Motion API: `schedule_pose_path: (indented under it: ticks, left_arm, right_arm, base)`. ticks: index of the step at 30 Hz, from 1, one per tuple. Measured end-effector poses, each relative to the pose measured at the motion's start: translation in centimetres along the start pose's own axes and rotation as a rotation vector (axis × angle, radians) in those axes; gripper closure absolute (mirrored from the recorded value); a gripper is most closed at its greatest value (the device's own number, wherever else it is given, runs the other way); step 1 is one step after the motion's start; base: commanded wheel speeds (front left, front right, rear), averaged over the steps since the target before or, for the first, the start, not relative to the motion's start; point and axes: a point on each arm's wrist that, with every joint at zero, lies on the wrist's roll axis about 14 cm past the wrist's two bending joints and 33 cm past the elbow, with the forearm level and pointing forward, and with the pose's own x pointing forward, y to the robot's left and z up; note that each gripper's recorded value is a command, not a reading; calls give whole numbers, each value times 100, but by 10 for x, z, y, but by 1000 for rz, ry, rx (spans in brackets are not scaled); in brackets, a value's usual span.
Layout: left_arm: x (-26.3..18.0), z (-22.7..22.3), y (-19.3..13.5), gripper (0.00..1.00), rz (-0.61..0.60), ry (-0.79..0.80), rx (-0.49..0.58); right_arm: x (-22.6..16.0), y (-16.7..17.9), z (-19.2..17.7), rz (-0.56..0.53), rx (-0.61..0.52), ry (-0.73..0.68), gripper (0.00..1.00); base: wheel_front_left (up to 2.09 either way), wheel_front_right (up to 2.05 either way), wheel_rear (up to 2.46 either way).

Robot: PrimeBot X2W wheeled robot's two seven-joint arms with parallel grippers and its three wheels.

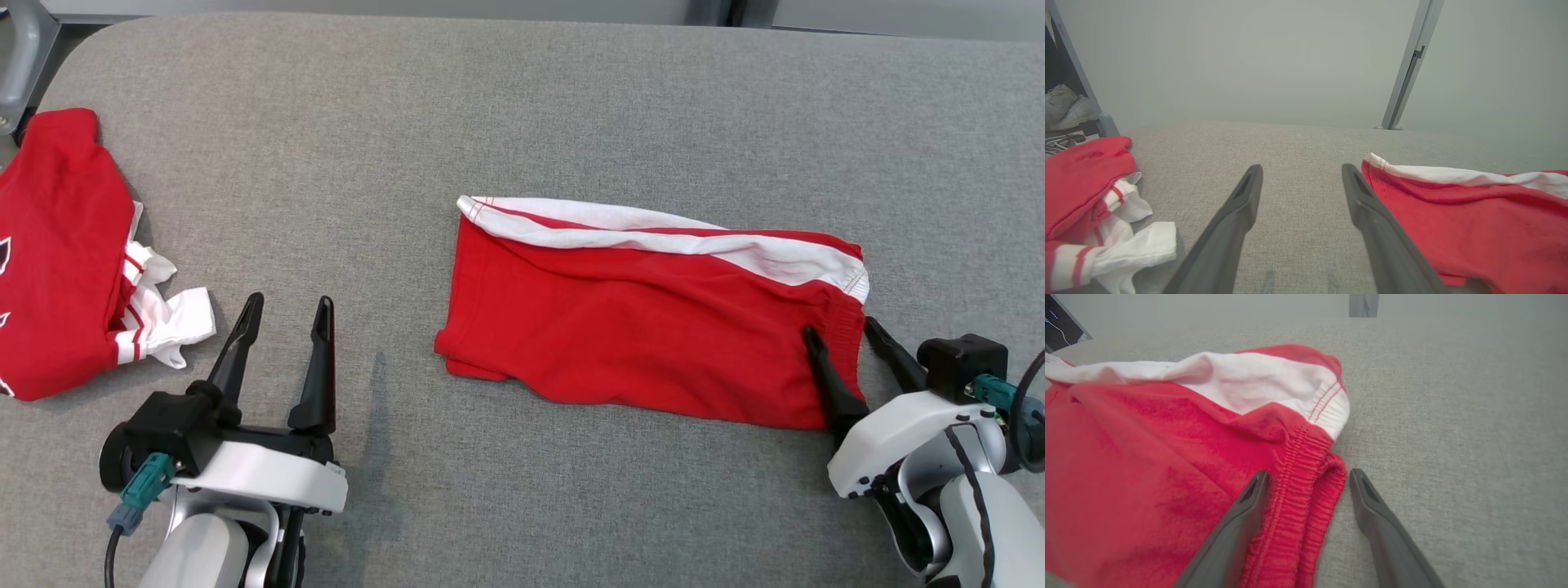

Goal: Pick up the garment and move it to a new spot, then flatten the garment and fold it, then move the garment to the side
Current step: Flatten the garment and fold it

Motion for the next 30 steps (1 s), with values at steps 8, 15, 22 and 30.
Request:
schedule_pose_path:
  ticks: [8, 15, 22, 30]
  left_arm:
    - [6, -2, -2, 0, -6, -2, -4]
    - [10, -3, -5, 0, -16, -3, -4]
    - [12, -1, -11, 0, -30, -10, -15]
    - [12, 0, -16, 0, -40, -15, -20]
  right_arm:
    - [-3, 0, -14, 2, 40, 69, 32]
    - [-3, 1, -13, 12, 61, 81, 100]
    - [-16, -38, -8, -68, 35, 86, 100]
    - [-25, -55, -1, -99, 34, 96, 100]
  base:
    - [0, 0, 0]
    - [0, 0, 0]
    - [0, 0, 0]
    - [0, 0, 0]
